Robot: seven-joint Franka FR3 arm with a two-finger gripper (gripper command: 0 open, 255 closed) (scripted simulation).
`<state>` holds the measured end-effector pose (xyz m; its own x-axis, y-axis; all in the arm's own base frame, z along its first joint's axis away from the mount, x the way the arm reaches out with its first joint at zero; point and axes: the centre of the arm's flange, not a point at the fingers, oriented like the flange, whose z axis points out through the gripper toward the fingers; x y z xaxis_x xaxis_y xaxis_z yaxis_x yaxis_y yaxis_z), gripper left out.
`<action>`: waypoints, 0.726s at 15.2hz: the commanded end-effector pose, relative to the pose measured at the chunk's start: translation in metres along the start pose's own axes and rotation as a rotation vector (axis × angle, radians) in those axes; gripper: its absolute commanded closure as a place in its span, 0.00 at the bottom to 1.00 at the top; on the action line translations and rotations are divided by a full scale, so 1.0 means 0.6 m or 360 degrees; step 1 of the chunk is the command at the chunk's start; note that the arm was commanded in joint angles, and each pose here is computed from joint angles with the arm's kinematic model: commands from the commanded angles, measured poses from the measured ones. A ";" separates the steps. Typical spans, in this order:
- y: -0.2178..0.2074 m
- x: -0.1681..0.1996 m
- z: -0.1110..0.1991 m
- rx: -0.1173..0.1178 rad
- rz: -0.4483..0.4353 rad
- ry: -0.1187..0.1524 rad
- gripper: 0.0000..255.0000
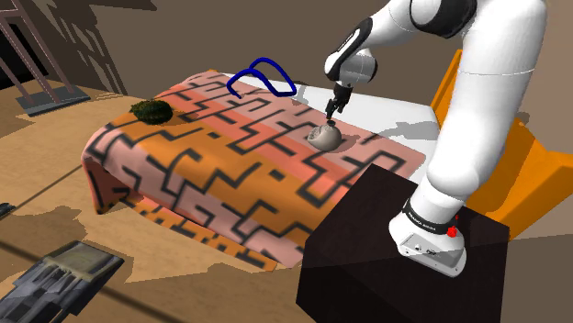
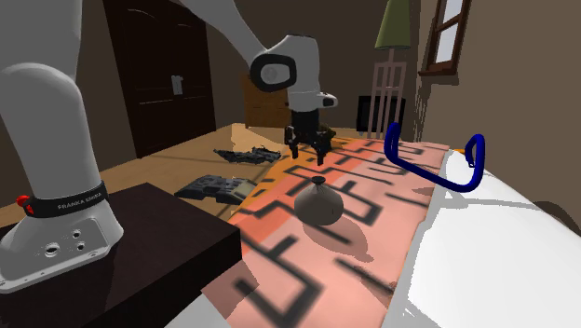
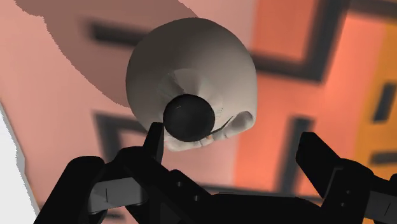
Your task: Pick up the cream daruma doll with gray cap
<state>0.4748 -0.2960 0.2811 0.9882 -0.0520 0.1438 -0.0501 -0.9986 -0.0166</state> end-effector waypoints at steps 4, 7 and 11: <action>0.044 0.018 0.070 -0.0005 0.0006 -0.0009 0.00; 0.045 0.014 0.096 -0.0005 0.0006 -0.0009 0.00; 0.045 0.009 0.127 -0.0005 0.0006 -0.0009 0.00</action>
<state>0.4896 -0.3225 0.2097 0.9889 -0.0555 0.1377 -0.0541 -0.9984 -0.0143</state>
